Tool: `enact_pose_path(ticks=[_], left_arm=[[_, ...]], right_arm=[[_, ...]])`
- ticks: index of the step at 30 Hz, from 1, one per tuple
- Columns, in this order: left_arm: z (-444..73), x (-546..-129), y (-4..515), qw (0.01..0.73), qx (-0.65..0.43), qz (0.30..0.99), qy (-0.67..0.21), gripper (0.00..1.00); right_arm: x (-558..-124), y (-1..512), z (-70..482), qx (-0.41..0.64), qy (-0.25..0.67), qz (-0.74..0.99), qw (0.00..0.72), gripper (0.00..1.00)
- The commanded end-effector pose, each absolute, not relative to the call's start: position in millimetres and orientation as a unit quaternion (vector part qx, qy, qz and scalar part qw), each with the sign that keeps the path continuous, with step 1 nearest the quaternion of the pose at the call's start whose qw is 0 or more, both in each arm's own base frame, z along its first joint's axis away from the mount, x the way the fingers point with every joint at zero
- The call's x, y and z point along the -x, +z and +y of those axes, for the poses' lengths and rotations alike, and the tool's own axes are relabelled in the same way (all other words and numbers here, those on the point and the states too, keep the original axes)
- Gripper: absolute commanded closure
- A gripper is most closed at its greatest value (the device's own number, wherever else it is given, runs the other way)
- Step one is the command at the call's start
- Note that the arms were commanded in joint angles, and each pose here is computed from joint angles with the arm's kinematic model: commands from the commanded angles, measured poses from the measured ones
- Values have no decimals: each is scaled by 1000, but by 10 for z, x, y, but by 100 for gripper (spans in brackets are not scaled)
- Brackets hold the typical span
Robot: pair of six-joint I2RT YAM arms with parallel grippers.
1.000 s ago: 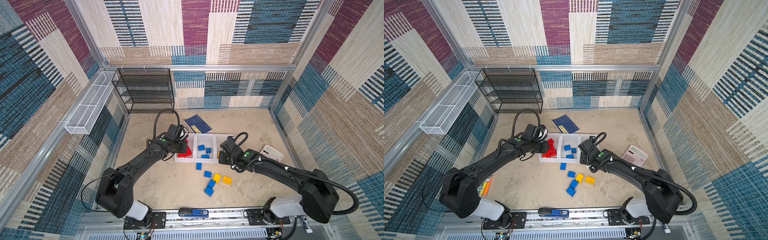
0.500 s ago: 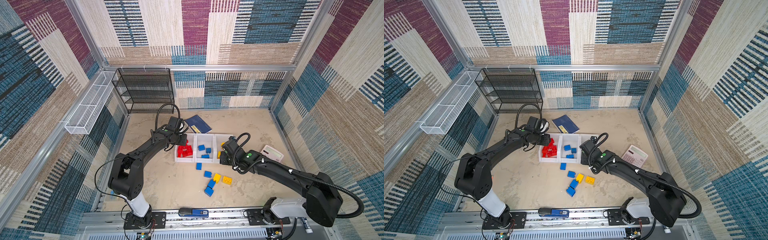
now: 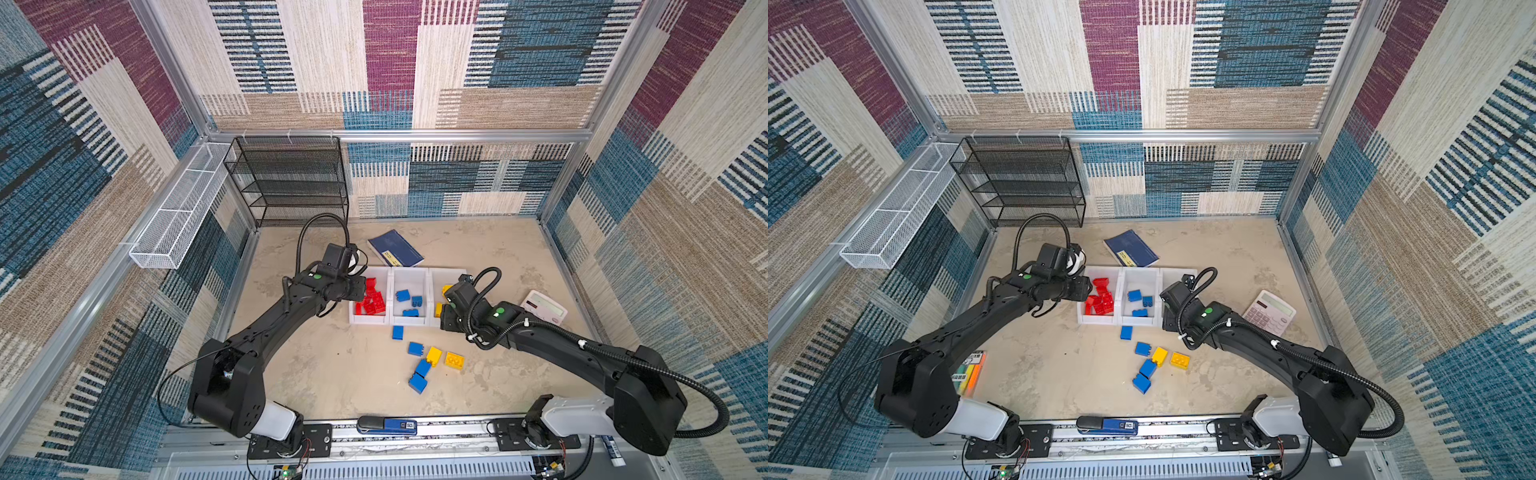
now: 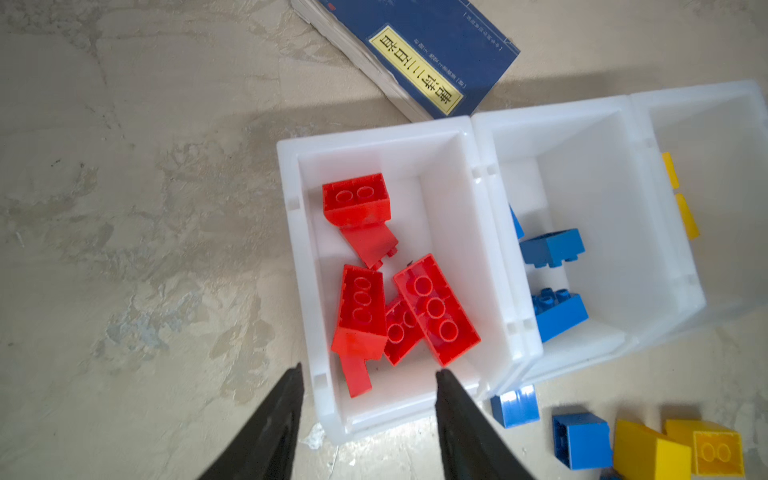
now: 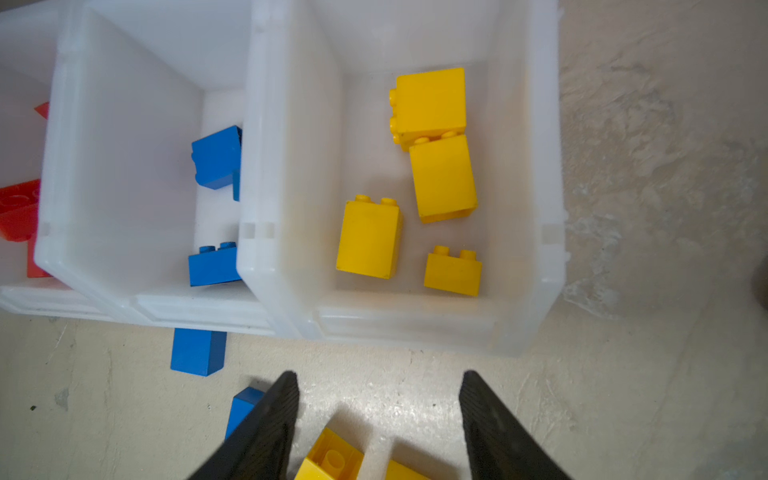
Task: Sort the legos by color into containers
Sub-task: 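Release the red brick into the near compartment while the right lowers, then close the right gripper on a yellow brick in front of the bin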
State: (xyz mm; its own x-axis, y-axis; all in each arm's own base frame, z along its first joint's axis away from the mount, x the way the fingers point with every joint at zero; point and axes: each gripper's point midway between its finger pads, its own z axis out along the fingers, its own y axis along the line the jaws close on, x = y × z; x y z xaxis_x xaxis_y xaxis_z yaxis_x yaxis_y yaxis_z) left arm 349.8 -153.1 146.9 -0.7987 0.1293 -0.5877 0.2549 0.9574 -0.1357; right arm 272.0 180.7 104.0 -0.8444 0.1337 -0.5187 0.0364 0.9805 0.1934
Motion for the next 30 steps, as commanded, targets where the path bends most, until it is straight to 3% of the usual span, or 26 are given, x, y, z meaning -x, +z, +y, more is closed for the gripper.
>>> enact_pose_path(ticks=[1,10,30], left_arm=[[-1412,-3403,1464,313,-72,942,-101,45],[-1229,-3062,1368,318,-33,941,-107,44],[-1269,-2940,1165,292,-25,947,-129,44]], right_arm=[[-2635,939,1775,-46,83,962,255,36],[-2441,808,1818,-45,94,969,224,38],[-1979,492,1685,-82,85,980,160,33]])
